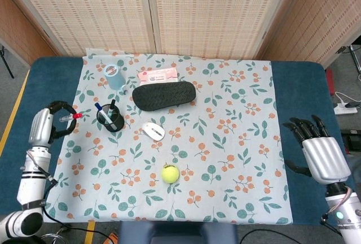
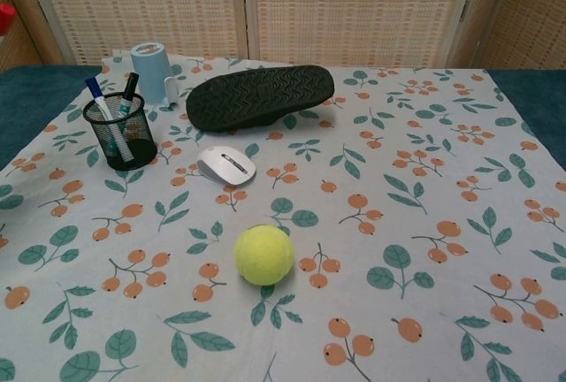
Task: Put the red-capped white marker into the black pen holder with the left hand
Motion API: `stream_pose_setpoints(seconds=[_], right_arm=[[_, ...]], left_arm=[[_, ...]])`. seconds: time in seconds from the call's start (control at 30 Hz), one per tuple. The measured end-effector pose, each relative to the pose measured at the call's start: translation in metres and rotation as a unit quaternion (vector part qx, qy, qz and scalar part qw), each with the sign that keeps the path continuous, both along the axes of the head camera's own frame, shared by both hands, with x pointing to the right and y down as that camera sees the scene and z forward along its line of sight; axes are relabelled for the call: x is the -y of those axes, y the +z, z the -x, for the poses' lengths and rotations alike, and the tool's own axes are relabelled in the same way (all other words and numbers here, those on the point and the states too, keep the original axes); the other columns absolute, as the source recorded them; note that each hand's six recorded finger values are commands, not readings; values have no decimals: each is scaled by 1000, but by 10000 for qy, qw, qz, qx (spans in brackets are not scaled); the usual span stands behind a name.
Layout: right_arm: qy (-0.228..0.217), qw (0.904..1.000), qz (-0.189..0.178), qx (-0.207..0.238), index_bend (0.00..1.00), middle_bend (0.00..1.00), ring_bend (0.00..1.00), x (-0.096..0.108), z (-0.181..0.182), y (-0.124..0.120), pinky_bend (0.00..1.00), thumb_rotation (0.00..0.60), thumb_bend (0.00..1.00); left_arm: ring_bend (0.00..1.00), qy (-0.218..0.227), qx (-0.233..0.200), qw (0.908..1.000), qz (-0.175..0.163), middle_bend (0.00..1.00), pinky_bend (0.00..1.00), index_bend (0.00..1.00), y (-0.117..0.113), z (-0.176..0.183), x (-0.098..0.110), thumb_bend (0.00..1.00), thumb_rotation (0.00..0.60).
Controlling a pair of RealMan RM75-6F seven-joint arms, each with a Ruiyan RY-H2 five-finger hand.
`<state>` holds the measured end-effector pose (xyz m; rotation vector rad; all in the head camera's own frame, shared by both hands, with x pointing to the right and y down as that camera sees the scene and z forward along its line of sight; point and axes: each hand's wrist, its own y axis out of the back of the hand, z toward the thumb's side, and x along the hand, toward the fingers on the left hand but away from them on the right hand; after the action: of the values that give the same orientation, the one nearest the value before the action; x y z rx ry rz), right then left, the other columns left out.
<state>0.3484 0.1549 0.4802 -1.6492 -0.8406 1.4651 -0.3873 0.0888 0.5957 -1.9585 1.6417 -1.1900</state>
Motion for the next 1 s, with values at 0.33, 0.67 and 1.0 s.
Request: stream_pose_setpoints(seconds=[0.33,0.67,1.0], right_arm=[[-3,10000,11,23,187,128,134,0,1,0,16,600,98],[49,10000,-12,-14,190,128,134,1,-3,0,16,600,98],[84,9999,24,-52,205,128,134,2,-4,2,2,600,98]], left_arm=[[254,-563,-2812,9499,1244,610,239,565,-1,-54,31,354,600],[241,-735,-3024,9397,1417,593,230,559,44,-65,48,356,600],[76,-683,-2976,9378,1652,253,195,297,74,-66,53,355,600]])
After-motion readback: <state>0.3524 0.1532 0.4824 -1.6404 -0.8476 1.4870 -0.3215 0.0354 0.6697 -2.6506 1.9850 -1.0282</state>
